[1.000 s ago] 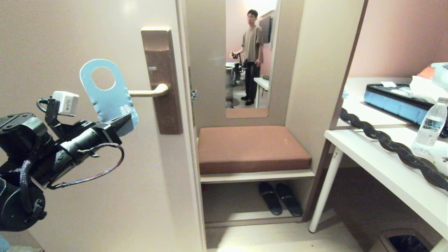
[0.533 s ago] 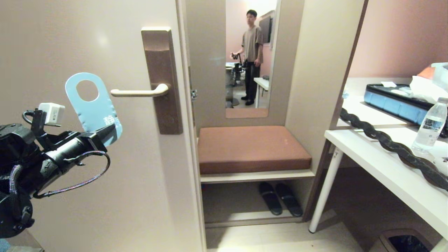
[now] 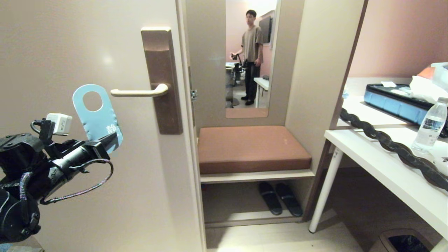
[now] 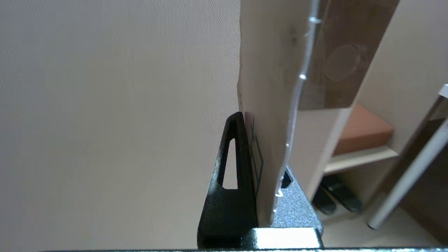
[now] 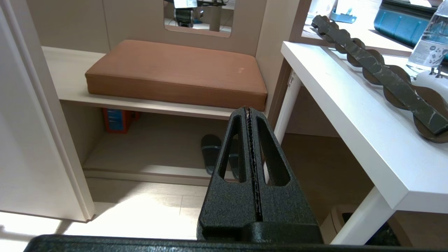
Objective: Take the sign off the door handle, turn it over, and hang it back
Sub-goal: Hang the sign back with the other side facing out
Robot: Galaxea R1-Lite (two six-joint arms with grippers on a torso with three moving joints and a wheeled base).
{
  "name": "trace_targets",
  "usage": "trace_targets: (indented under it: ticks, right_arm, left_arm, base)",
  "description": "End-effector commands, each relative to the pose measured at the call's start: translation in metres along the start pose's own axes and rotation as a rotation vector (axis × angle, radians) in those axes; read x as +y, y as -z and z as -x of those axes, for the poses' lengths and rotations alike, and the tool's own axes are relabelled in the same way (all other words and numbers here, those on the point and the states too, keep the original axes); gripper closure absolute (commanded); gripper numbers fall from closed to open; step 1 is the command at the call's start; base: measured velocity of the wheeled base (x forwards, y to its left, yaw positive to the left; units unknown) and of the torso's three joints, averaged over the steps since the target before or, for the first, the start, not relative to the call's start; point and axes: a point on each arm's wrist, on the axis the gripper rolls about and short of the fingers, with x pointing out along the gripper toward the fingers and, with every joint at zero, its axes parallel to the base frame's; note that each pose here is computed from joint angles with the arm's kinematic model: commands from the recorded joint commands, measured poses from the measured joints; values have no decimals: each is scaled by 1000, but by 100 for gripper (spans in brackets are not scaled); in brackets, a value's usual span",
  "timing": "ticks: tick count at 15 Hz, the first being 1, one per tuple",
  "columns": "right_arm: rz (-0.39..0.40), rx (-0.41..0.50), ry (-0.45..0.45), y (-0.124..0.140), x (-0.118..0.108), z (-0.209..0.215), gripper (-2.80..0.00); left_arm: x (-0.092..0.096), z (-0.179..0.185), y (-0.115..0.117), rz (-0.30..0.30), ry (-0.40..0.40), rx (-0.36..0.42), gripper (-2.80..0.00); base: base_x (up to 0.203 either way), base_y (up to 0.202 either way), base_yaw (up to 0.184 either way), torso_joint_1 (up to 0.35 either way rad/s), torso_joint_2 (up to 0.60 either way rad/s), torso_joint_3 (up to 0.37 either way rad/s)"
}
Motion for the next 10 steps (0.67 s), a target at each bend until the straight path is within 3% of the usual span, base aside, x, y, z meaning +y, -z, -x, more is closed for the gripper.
trace_targets:
  ticks: [1, 10]
  right_arm:
    - [1, -1, 0, 0, 0, 0, 0]
    - [1, -1, 0, 0, 0, 0, 0]
  left_arm:
    - [5, -8, 12, -9, 2, -9, 0]
    - [18, -38, 10, -39, 1, -72, 0]
  base:
    - [0, 0, 0, 0, 0, 0]
    - [0, 0, 0, 0, 0, 0]
